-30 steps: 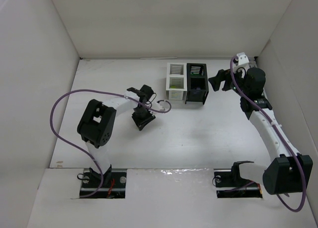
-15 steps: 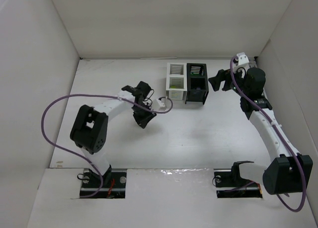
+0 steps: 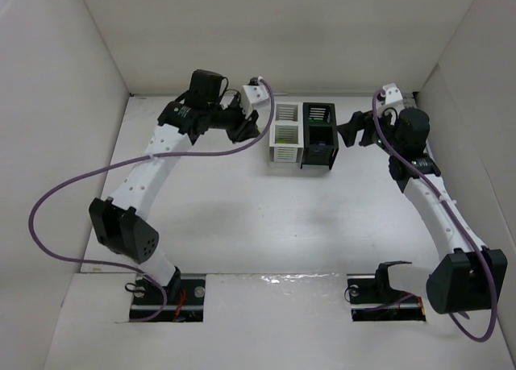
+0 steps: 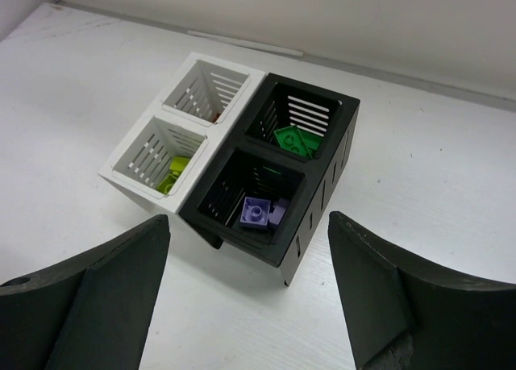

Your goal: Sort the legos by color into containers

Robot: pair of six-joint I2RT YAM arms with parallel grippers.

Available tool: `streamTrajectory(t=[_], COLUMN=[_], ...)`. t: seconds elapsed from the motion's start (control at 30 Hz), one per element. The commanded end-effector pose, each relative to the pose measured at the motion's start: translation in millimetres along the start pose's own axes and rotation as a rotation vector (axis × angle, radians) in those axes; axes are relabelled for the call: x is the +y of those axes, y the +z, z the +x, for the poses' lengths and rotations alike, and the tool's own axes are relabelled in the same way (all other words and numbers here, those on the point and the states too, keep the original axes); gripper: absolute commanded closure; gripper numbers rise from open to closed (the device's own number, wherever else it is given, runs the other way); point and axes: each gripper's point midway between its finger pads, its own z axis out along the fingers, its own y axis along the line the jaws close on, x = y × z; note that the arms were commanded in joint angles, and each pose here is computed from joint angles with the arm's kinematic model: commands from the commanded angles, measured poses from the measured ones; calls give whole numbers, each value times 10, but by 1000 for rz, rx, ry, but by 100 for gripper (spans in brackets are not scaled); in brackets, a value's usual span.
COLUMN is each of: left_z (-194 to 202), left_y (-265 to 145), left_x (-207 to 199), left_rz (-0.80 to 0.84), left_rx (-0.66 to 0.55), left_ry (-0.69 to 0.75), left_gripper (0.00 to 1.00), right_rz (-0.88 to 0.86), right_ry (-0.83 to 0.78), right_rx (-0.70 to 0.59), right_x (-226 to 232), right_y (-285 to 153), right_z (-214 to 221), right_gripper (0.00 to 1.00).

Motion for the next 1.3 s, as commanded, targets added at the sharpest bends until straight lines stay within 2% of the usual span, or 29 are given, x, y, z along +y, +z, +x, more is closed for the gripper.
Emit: streamTrajectory(t=[0.0,0.03,0.23,0.27,0.3,0.5,0.7,0.8,1.27], left_z=[-123,-215,-137,-278,-145,-208,-92,27,209], left_y=[311,330,750,776,921,1061,1299,1452,1729], left_x=[117,182,438,489,468,571,568,546,713], left_rz=[47,39,40,26,55,53,71,57,-4], left_rx=[-52,-66,-56,-76,-33,-60,-28,14,29], left_ry=[-64,-63,-107,-81,-113,-153,-176,-181,-199], left_gripper=[90,89,89,89,89,89,89,83,80], right_rz=[10,9,31,31,31,58,58,58,49], right_ry=[-15,-7,1,1,1,4,4,4,4], right_rx=[-70,-78,-89,-89,-89,-92,-92,-92,-91], right_x=[-1,7,-25,-25,-25,-122,-123,-123,-99], right_y=[38,34,29,29,29,29,29,29,11], right_z=[-318,-362,-410,-410,-410,-430,-430,-430,-415], right_gripper=[16,16,12,12,11,7,6,5,3])
